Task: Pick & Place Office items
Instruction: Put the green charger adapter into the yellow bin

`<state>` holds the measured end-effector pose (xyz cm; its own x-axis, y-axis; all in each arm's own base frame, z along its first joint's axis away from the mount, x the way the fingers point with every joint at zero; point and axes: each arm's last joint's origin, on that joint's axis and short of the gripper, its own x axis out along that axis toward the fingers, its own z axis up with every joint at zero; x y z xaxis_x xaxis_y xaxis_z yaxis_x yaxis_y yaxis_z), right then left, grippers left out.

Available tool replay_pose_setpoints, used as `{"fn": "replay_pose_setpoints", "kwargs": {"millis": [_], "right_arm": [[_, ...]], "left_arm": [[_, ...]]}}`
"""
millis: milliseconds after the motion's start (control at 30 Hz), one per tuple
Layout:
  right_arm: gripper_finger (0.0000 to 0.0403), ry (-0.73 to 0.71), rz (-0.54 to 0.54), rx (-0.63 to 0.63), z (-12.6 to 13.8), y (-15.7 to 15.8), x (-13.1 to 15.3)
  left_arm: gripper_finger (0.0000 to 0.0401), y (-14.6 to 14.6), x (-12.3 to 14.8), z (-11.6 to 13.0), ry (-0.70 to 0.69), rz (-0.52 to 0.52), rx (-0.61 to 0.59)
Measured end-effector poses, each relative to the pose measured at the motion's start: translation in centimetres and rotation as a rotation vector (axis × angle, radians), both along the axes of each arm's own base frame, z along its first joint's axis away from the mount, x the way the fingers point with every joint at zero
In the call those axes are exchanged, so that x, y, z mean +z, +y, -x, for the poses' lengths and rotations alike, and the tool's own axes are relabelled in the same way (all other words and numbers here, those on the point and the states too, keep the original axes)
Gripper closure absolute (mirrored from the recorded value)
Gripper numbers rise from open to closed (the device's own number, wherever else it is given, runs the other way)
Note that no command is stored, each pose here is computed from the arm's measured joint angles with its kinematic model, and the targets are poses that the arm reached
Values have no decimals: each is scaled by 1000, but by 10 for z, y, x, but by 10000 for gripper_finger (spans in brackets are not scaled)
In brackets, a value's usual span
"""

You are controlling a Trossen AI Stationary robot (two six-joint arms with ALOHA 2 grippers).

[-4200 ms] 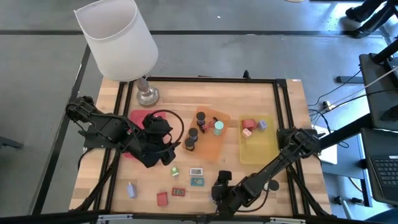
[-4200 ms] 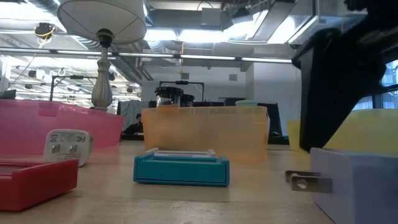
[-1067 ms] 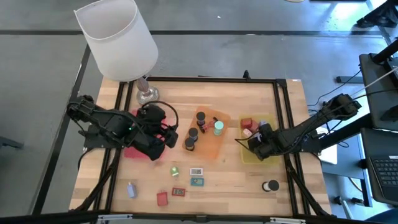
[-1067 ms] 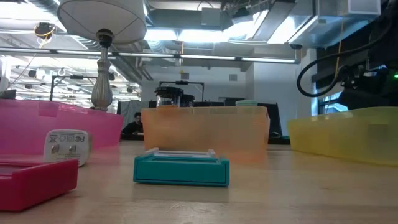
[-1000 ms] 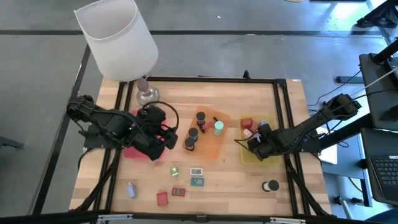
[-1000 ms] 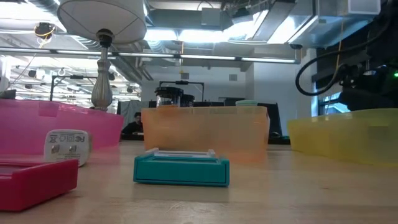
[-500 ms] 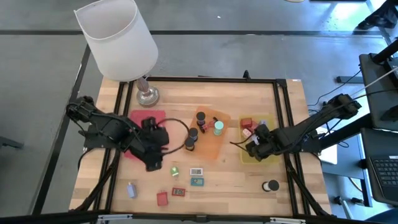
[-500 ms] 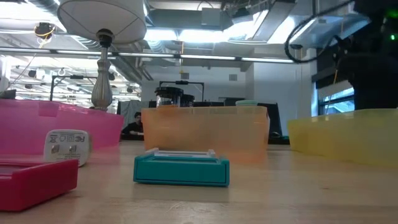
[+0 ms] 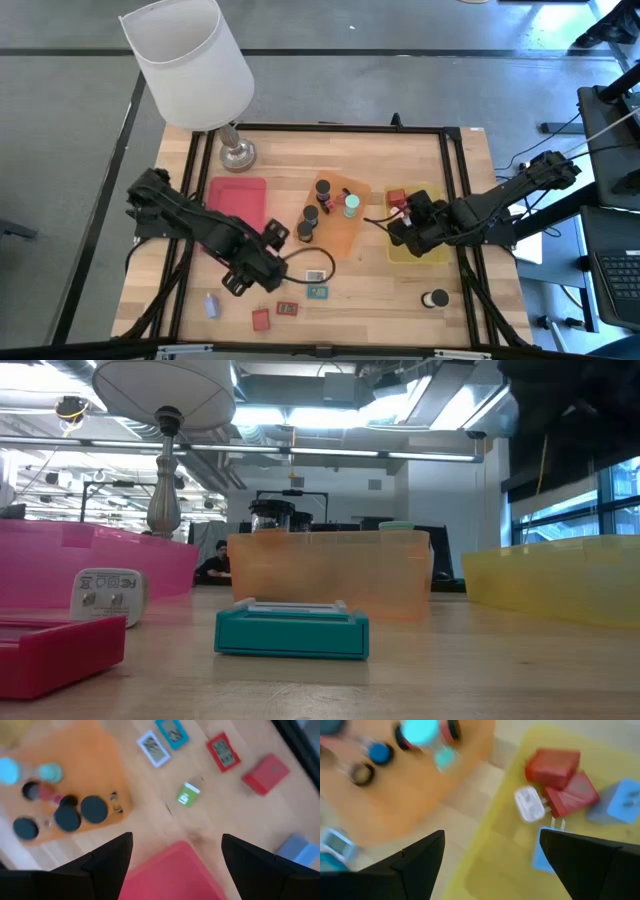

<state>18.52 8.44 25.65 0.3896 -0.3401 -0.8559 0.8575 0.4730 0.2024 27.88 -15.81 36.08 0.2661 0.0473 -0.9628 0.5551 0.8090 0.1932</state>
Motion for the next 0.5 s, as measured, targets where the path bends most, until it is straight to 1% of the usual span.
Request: {"fn": "replay_pose_setpoints", "kwargs": {"millis": [133,200,267,367,433,500], "right_arm": [[72,-79,51,-19,-4,0,13],[72,-104,62,-26,-6,0,18],[72,-116,57,-28,-7,0,21],[72,-128,50,-29,-8,1,23],[72,-132,46,-33,-8,1,23],[72,-137,39,-44,-8,1,23]], "left_arm": [[100,-3,-16,-12,76,-9,-121],[100,2,-18,-18,67,-3,-153],[100,7,-21,-25,43,8,-152],[100,15,-29,-34,34,66,-133],[100,19,-40,-37,73,111,-125],[100,23,-54,-36,133,129,-118]]}}
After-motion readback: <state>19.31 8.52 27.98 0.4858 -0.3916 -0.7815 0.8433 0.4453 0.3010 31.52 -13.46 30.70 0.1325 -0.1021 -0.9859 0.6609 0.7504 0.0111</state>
